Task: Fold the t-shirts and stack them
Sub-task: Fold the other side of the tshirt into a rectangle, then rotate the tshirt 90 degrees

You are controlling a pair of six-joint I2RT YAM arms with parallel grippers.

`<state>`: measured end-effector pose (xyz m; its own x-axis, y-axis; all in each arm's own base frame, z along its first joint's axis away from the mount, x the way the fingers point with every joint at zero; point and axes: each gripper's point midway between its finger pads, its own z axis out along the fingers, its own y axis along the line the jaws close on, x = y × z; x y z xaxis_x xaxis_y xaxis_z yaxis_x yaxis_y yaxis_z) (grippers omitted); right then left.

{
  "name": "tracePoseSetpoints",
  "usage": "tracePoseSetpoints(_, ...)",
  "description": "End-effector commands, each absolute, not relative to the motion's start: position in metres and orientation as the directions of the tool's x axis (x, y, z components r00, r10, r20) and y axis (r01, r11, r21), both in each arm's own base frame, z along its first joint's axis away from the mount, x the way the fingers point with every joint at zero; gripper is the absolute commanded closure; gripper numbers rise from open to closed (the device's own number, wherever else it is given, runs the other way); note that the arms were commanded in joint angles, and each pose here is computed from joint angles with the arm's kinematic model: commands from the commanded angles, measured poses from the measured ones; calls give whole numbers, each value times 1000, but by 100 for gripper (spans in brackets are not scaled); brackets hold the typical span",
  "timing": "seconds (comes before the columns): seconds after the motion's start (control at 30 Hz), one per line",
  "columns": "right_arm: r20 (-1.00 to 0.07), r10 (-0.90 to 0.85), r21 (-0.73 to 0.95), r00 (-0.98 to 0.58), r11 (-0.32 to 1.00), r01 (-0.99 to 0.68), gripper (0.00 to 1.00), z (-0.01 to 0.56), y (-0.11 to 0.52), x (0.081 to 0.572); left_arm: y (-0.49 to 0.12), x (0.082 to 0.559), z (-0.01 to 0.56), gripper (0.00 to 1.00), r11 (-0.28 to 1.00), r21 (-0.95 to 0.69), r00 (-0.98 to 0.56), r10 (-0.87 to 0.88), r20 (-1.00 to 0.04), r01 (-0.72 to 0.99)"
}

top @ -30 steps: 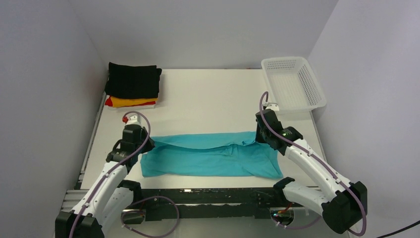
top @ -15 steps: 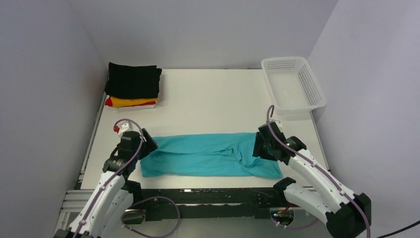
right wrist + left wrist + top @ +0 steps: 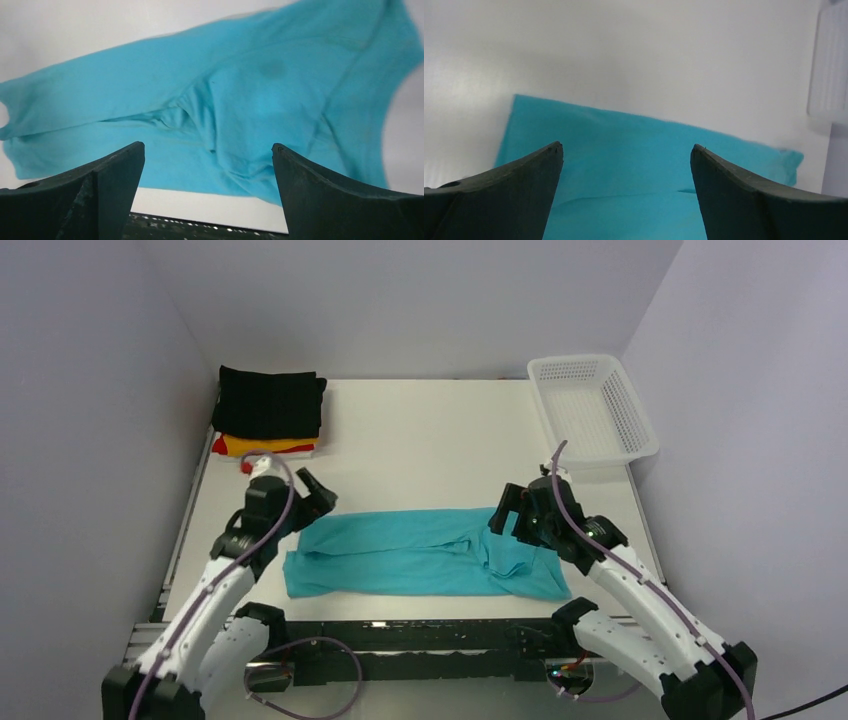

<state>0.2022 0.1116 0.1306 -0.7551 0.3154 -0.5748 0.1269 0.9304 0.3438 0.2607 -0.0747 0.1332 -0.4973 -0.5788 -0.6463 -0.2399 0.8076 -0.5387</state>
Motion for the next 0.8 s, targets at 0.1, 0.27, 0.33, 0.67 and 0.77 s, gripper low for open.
tracePoseSetpoints(0.1,-482,355,397,-801,903,162,0,91,146,239,-143,271,99,1,850,-523,-762,-374,-528,-55)
tracePoseSetpoints(0.27,-319,402,360,-859,889,282,0,34,135,213,-112,247,45,1,907,-368,-812,-367,-453,-205)
tracePoseSetpoints(0.33,-276,433,322,-858,883,342,0,16,123,200,-105,238,30,1,914,-333,-823,-368,-433,-233)
tracePoseSetpoints(0.67,-229,540,321,-810,827,461,0,-12,111,219,-102,228,11,1,918,-299,-854,-362,-373,-259)
tracePoseSetpoints(0.77,-292,590,362,-753,797,484,0,-1,109,281,-115,217,10,1,903,-351,-872,-365,-326,-247)
